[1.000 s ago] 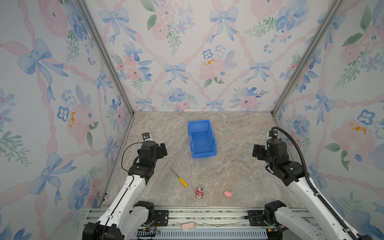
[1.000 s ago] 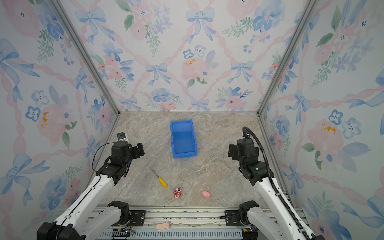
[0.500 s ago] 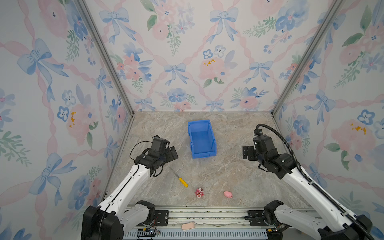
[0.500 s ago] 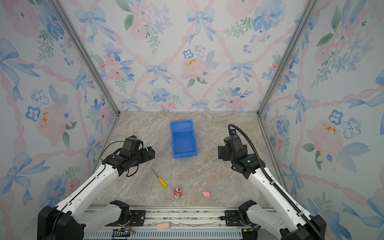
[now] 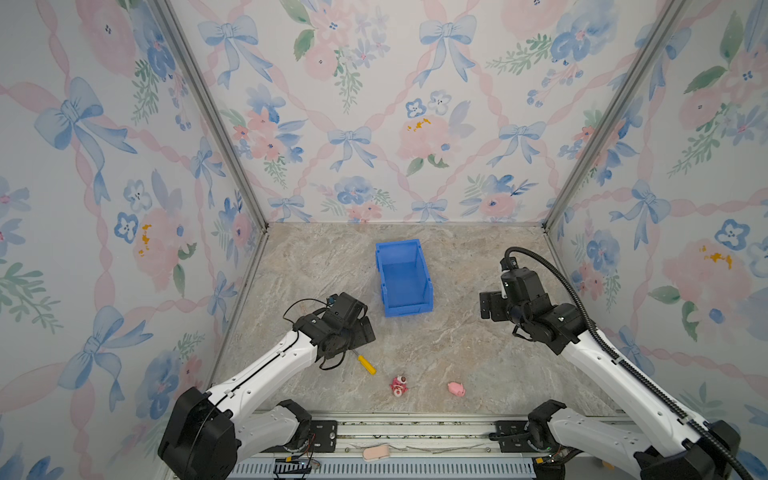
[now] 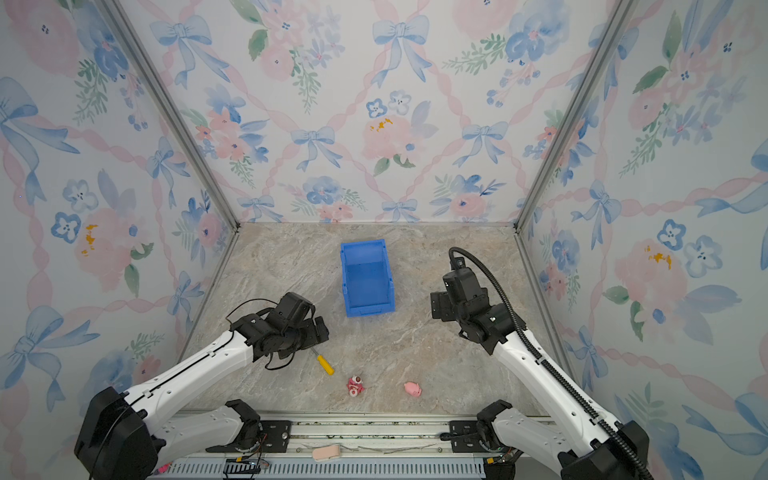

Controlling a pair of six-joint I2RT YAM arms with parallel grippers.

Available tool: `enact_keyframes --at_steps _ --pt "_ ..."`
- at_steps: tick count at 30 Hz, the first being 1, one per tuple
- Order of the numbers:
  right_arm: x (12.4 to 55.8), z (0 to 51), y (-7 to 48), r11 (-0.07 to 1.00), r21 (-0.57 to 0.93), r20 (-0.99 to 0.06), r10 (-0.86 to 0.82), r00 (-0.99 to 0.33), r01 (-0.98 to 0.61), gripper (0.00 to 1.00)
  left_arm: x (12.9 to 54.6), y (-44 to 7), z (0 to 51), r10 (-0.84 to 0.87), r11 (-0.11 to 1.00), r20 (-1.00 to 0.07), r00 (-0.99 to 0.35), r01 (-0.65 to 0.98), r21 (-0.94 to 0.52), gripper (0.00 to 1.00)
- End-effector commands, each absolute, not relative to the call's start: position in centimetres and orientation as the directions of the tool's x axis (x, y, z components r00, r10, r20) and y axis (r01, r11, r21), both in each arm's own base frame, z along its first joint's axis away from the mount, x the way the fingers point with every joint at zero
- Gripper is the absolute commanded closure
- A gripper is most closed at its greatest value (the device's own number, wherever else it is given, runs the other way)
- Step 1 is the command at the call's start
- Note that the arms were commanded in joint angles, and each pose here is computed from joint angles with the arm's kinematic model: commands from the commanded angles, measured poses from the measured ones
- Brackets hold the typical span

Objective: Put the screwdriver in the bin
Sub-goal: 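Lower the left gripper onto the yellow screwdriver handle and close it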

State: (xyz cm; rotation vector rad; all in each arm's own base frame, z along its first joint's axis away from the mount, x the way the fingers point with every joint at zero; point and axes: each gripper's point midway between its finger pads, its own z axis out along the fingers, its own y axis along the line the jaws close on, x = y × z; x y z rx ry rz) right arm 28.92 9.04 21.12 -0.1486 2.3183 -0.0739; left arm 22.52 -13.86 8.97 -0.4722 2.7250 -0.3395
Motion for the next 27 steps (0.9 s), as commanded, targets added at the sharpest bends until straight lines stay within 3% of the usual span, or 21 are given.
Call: enact_keyframes --at_steps 1,11,27 --pt "28.4 20.7 9.6 0.983 -0.125 -0.706 -0.183 -0.684 -0.134 0.03 20.5 -12.7 6.4 -0.377 0.921 -0.243 -0.894 -0.335 -0.199 0.02" --pt "28.5 20.2 10.1 0.979 -0.126 -0.705 -0.204 -0.679 -0.164 0.03 18.6 -13.0 3.6 -0.367 0.930 -0.199 -0.909 -0.353 -0.106 0.10" --pt "27.8 19.9 9.8 0.979 -0.117 -0.712 -0.202 -0.672 -0.170 0.03 18.8 -14.3 2.4 -0.327 0.945 -0.182 -0.927 -0.326 -0.037 0.21"
